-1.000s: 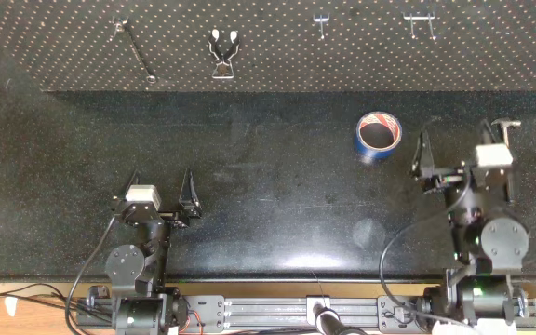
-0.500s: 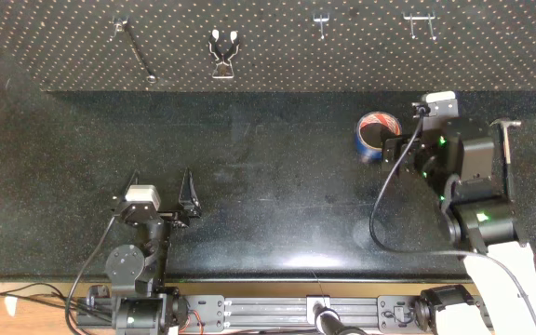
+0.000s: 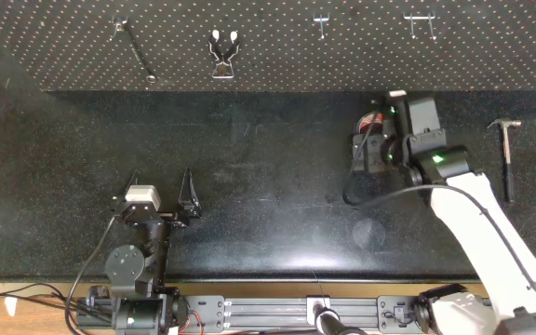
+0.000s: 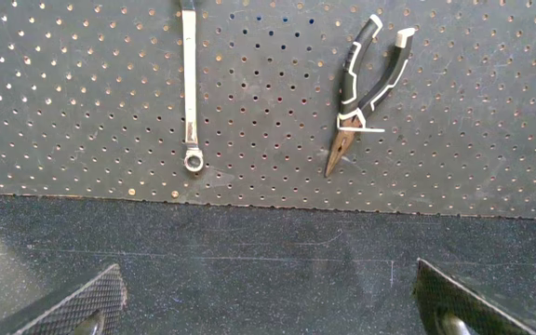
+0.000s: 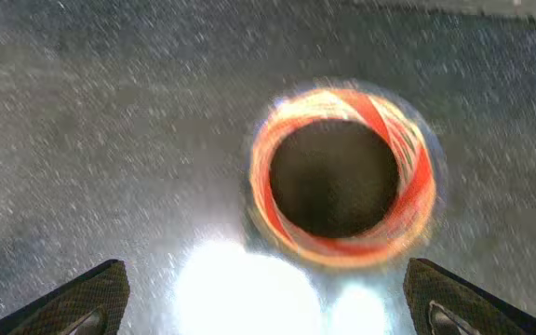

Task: Place Tools Onto Pegboard

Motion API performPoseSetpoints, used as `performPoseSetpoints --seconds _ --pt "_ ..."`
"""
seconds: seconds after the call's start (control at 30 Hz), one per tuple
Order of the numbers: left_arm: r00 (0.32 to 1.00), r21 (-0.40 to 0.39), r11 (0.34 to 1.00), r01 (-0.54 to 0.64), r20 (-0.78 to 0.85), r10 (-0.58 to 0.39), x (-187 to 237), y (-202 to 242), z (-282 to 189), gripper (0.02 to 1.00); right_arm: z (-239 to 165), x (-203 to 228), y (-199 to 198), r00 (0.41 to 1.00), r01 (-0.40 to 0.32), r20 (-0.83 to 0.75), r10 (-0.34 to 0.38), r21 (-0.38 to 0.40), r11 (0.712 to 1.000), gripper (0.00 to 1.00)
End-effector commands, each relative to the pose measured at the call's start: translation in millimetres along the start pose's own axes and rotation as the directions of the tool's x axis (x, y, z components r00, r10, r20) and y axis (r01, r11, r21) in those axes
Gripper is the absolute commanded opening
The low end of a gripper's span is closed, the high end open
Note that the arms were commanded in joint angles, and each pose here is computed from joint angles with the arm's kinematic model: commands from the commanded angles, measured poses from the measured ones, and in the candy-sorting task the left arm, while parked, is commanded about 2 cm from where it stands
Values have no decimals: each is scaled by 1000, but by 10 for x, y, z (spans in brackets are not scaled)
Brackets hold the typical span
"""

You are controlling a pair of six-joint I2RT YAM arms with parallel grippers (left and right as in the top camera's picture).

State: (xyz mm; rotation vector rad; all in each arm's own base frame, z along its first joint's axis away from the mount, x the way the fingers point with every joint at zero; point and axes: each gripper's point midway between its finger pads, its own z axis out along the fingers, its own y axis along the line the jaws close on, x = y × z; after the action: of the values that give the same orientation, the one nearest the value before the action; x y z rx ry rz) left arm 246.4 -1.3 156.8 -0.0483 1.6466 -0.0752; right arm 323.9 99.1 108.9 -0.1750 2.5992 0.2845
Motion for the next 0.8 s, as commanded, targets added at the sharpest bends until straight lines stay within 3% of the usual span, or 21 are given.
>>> performPoseSetpoints --seconds 0.03,0.23,0.53,0.57,0.6,0.67,0.7,0.8 --pt "1000 -15 1000 -5 0 5 6 29 -4 996 124 -90 43 1000 -3 -31 3 -1 1000 963" --pt "1000 -15 1000 -5 0 5 6 30 -4 996 325 56 10 994 -7 -108 8 6 1000 961" --pt "1000 -15 1000 -5 0 5 6 30 -4 996 565 159 -12 985 71 -160 -70 3 997 961" --pt "1000 -15 1000 -5 0 5 6 29 -4 993 603 184 -11 982 80 -171 -79 1 997 862" --pt "1000 -15 1000 -5 0 5 6 30 -4 996 634 213 -14 979 86 -183 -85 0 996 698" --pt "1000 -15 1000 -5 0 5 6 30 -4 996 669 246 -24 976 89 -197 -87 1 996 211" --pt "1000 -15 1000 -5 0 5 6 29 -4 996 670 241 -24 977 89 -196 -87 0 996 104" --pt "1000 -15 1000 -5 0 5 6 29 -4 996 670 236 -23 977 92 -193 -91 -1 996 77"
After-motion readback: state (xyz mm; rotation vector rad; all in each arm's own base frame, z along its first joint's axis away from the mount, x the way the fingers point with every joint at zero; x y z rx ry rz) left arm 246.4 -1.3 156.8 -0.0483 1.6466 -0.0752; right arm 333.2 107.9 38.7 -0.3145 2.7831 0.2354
